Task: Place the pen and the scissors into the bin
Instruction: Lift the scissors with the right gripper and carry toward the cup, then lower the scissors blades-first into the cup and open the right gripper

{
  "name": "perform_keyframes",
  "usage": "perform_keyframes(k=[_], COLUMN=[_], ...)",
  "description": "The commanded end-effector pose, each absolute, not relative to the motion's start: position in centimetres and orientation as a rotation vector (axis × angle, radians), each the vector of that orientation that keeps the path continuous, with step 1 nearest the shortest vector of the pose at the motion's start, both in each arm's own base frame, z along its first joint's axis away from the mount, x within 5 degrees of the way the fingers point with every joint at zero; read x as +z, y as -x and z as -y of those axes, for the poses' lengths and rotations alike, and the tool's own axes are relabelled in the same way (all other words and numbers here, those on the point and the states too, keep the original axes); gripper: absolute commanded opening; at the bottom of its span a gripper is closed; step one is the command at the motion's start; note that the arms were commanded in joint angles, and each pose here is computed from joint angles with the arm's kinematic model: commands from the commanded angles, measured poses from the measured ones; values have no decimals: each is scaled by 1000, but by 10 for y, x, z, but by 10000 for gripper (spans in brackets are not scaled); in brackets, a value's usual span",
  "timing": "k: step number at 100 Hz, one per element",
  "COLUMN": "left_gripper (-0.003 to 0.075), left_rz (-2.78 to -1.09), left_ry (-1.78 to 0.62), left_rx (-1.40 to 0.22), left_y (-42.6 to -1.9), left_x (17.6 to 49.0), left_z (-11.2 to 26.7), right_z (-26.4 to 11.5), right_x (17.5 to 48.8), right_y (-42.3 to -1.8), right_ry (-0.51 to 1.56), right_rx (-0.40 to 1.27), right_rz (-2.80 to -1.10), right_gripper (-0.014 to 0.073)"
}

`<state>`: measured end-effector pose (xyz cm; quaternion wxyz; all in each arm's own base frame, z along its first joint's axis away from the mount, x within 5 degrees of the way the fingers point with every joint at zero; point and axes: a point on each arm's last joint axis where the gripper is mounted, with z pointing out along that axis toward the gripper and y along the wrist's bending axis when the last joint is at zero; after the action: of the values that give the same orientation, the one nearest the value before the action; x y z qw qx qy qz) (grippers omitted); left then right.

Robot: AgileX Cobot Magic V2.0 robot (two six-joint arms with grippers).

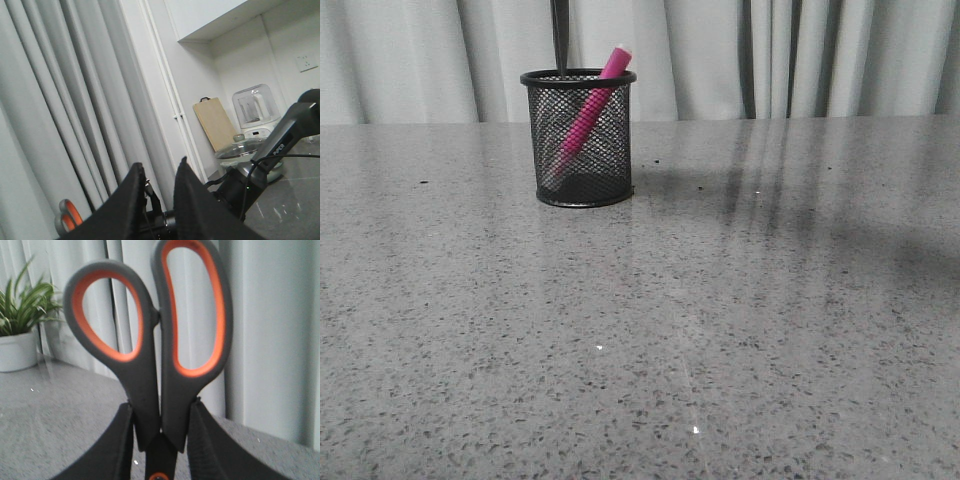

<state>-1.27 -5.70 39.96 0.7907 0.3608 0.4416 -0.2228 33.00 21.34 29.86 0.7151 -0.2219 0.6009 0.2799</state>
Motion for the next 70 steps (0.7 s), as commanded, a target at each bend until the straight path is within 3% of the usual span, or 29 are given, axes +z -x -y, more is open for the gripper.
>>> perform_keyframes(k=[1, 43, 70], left_gripper=[125, 125, 125], left_rz=[-942, -985, -998], left_ry=[-760, -776, -774], left_rx=[-514, -509, -513], left_y=[13, 6, 4], left_x=[407, 395, 392], left_z=[57, 59, 59], right_z=[-207, -207, -206], right_x=[326, 301, 286], right_y=[-328, -342, -346], right_ry=[451, 454, 479], right_rx=[638, 614, 558], right_rz=[-1177, -1263, -1428], right_gripper=[-69, -69, -69])
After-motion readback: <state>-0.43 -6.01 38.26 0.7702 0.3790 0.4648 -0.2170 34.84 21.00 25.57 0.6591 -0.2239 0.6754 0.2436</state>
